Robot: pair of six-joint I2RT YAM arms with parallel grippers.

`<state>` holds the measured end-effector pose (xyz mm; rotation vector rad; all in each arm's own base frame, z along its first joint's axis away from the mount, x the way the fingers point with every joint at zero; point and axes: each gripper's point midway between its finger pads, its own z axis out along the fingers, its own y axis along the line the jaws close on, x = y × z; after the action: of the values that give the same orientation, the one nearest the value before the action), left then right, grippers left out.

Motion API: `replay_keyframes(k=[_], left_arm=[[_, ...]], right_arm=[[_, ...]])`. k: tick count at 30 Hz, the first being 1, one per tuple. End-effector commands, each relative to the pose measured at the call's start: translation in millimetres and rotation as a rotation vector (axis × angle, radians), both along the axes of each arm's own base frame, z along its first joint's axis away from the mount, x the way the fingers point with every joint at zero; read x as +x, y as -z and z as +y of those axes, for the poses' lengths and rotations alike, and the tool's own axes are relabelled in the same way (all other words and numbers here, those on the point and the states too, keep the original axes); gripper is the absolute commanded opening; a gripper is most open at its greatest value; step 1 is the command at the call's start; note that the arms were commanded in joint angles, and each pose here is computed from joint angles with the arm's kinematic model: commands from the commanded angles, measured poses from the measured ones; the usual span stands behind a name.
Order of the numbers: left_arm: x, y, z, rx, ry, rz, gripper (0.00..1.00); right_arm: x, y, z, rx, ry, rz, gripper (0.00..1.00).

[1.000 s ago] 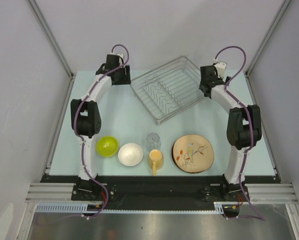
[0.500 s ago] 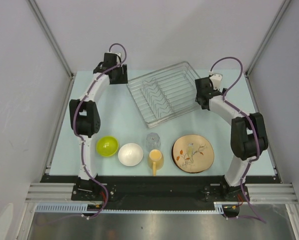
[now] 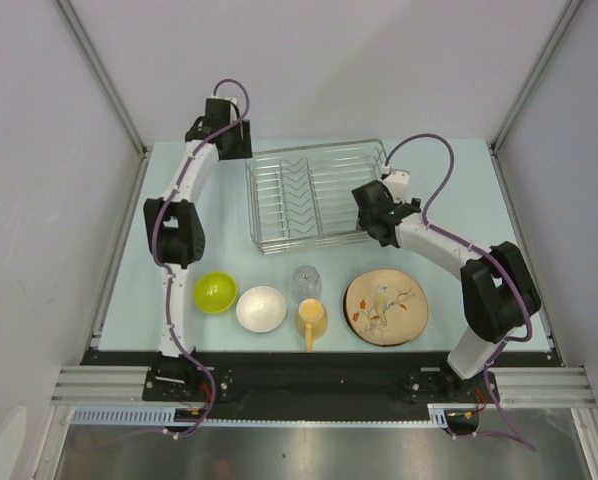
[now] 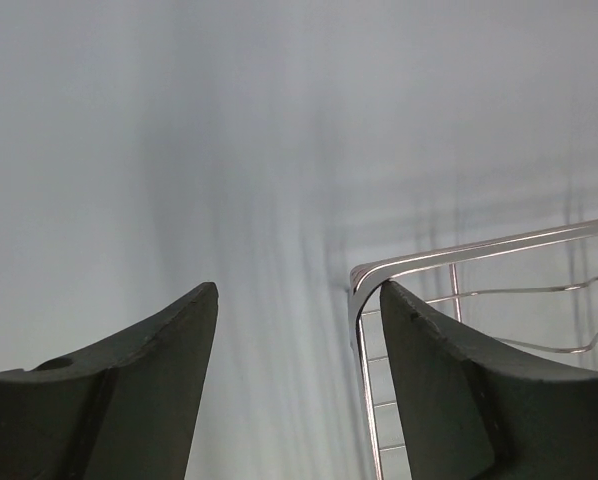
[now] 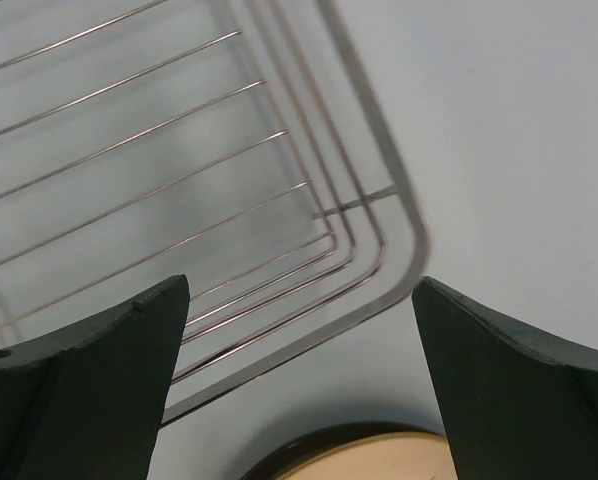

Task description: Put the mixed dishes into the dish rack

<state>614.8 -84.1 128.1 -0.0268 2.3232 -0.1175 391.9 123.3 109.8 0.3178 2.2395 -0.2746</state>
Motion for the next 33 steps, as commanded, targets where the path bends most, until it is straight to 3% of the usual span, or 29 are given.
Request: replay_keyframes(k=[1,7,11,14,15,17,18,20,21,25,33], left_arm=[[14,-53,-8,0.006,0.038,-0.130,0.72],[-8,-117,-31,-0.077,0.120,-0.203,0.85],[-38,-136,-28,-0.067,0.153,-0.177,0.86],[-73,-128,-18,-0.020,0.168,-0.107,0.86],[-89,-100,-13,0.002,0.177,-0.031,0.86],[-113,-107,-7,0.007,0.182,-0.029,0.86],[-130,-77,-3,0.013,0.190,0.048,0.86],[-146,-80,-3,0.010,0.197,0.030,0.86],[-160,-57,-1,0.014,0.194,0.082,0.86],[-175,-27,0,0.007,0.182,0.150,0.85],[-187,-1,-22,-0.055,0.212,0.221,0.83]], right_arm=[[-29,1,28,0.044,-0.057,0.046,1.00],[-33,-14,33,0.074,-0.082,0.028,1.00],[-28,-53,38,0.100,-0.115,-0.033,1.00],[-22,-91,41,0.139,-0.151,-0.096,1.00],[-21,-98,42,0.153,-0.162,-0.103,1.00],[-14,-114,31,0.157,-0.147,-0.127,1.00],[-12,-121,25,0.159,-0.138,-0.141,1.00],[-1,-126,4,0.153,-0.104,-0.161,1.00],[2,-126,-1,0.163,-0.101,-0.161,1.00],[25,-120,-35,0.137,-0.039,-0.177,1.00],[44,-76,-23,0.150,-0.065,-0.095,1.00]])
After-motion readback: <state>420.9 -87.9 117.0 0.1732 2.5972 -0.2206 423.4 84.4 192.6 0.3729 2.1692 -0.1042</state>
